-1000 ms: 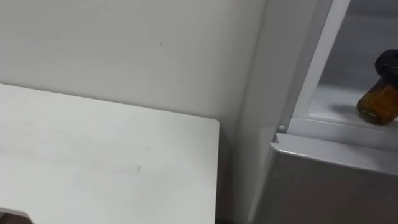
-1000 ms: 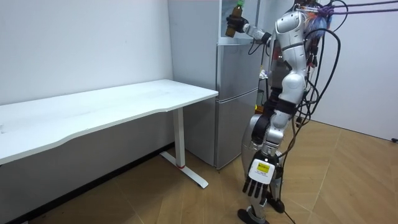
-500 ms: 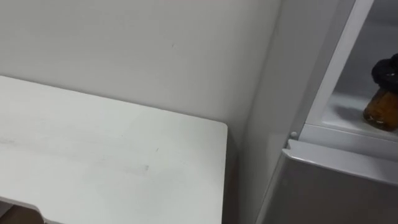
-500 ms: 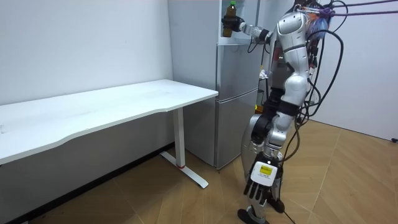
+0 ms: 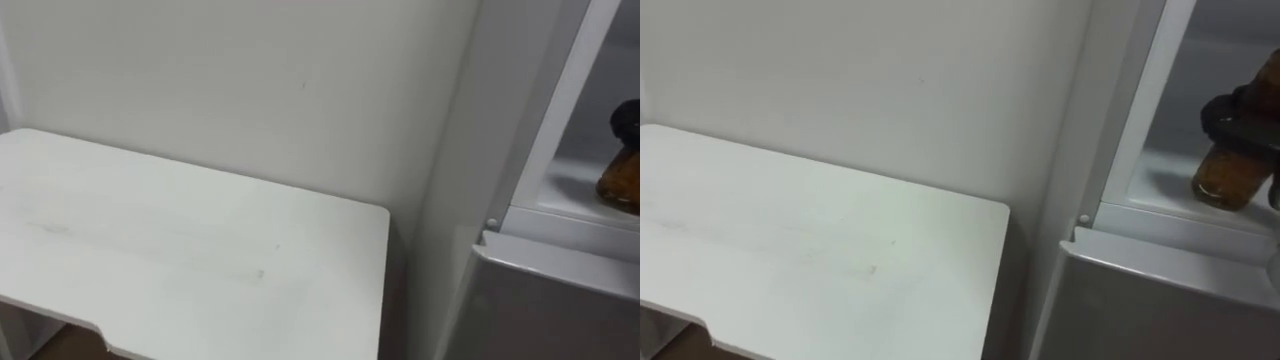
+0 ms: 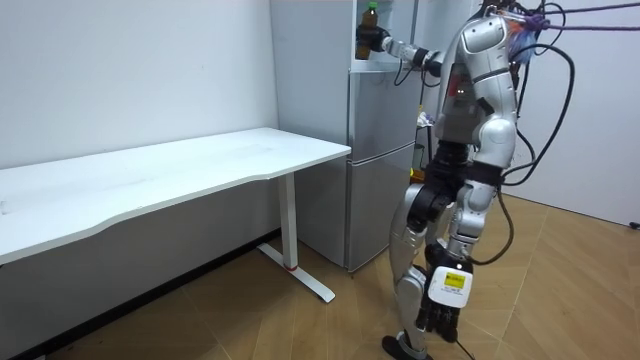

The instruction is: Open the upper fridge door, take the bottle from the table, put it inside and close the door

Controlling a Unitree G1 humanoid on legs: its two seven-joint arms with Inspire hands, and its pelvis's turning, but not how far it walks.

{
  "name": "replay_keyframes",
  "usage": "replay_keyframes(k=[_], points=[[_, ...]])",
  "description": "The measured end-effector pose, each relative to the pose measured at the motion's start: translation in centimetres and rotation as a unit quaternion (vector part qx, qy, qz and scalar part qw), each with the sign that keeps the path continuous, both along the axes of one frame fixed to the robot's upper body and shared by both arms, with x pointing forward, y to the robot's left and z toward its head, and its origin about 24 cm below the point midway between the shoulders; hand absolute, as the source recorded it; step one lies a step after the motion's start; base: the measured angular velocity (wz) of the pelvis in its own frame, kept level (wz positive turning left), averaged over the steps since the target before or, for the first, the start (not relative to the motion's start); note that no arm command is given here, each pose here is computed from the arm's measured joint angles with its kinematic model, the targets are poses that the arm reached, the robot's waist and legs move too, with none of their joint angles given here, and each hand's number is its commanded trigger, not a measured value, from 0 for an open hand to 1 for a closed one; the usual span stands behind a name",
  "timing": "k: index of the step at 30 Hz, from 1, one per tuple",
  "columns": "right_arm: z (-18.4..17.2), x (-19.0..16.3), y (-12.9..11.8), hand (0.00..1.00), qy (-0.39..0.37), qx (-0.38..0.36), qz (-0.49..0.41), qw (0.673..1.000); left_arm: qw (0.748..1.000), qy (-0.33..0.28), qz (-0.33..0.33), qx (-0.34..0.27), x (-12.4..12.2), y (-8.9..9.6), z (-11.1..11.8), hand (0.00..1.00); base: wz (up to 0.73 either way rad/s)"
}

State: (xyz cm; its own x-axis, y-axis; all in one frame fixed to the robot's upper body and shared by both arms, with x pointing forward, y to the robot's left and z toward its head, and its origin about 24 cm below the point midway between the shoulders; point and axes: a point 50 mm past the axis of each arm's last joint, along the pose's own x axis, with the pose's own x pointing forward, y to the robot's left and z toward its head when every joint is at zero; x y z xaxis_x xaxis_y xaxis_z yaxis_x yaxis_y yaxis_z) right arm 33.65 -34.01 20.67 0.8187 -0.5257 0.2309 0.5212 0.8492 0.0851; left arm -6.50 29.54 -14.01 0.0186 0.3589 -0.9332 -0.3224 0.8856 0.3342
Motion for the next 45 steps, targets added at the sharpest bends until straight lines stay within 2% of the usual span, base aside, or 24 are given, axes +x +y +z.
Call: replay_keyframes(k=[6,9,18,27,36,41,45], points=[[0.3,0.2,0.2,0.00,-0.014,-0.018,-0.001,1.000,0.999,-0.035,0.023,0.010,1.3,0.4,0.2,0.00,0.20],[-1.0,0.4,0.0,0.00,0.022,-0.024,-0.007,0.999,0.999,-0.038,0.020,0.017,1.5,0.7,0.4,0.00,0.11],[-0.2,0.1,-0.7,0.00,0.012,-0.048,-0.023,0.998,0.999,-0.039,0.002,0.032,2.0,1.6,0.8,0.00,0.03],[-0.4,0.3,-0.8,0.00,0.023,-0.066,-0.036,0.997,0.998,-0.050,-0.004,0.029,2.5,1.6,0.8,0.00,0.02],[-0.6,0.4,-0.7,0.00,0.025,-0.067,-0.029,0.997,0.996,-0.067,-0.021,0.049,3.4,2.9,1.6,0.00,-0.01],[-0.8,0.4,-0.8,0.00,0.028,-0.064,-0.031,0.997,0.996,-0.067,-0.021,0.049,3.3,2.9,1.6,0.00,0.00],[-1.0,0.4,-0.9,0.00,0.025,-0.032,-0.026,0.999,0.996,-0.069,-0.021,0.049,3.4,3.0,1.6,0.00,0.00]])
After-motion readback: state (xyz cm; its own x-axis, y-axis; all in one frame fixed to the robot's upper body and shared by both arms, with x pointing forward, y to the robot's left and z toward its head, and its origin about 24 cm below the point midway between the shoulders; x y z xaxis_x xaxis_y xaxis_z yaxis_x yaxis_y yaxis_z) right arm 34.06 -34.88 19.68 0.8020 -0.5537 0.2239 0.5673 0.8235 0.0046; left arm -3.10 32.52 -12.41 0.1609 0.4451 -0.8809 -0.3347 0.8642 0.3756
